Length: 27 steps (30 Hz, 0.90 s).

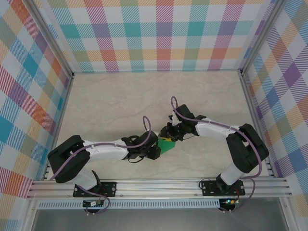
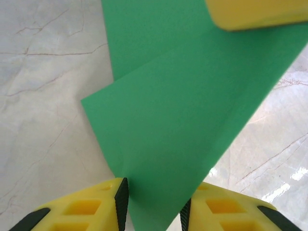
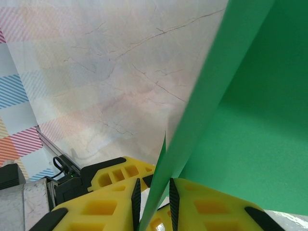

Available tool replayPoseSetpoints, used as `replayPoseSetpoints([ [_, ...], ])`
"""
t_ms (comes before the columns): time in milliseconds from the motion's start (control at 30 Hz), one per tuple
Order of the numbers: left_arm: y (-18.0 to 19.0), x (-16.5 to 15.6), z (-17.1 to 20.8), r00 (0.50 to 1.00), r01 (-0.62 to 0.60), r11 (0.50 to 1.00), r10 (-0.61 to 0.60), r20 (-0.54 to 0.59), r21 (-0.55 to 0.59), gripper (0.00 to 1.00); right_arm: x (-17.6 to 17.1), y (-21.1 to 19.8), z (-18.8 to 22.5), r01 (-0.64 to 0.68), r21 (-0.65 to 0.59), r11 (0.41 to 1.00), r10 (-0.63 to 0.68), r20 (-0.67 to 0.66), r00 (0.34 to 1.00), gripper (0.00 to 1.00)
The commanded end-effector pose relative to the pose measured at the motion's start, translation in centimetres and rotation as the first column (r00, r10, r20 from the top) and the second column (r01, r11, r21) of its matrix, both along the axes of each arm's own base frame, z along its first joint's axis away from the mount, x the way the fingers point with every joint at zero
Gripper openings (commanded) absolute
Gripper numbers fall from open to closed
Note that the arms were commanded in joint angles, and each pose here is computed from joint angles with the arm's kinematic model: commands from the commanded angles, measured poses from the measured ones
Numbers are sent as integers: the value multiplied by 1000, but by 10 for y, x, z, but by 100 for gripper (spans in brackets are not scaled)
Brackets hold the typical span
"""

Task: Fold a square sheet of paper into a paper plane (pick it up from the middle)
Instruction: Fourth fold the wing at the center of the table.

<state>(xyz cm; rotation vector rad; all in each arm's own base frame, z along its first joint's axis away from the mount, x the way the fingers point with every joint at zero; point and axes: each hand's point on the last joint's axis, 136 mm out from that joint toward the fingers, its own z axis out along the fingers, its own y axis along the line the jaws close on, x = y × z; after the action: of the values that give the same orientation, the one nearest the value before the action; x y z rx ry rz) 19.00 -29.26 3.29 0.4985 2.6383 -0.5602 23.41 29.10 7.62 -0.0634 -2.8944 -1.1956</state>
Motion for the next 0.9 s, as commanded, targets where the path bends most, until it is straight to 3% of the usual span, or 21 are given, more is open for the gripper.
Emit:
replayPoseSetpoints([
  [0,-1,-3,3,999,25,1000,-25,28,-8,35,4,5,5,8,3,1000,-8,0,1000,25],
  [500,-2,1,5,999,16,1000,-15,50,-10,20,3,3,3,6,-8,1000,-6,-8,1000,25],
  [867,-3,3,12,998,8,1000,-8,55,-14,21,2,2,1,2,-16,1000,-3,-11,1000,25],
])
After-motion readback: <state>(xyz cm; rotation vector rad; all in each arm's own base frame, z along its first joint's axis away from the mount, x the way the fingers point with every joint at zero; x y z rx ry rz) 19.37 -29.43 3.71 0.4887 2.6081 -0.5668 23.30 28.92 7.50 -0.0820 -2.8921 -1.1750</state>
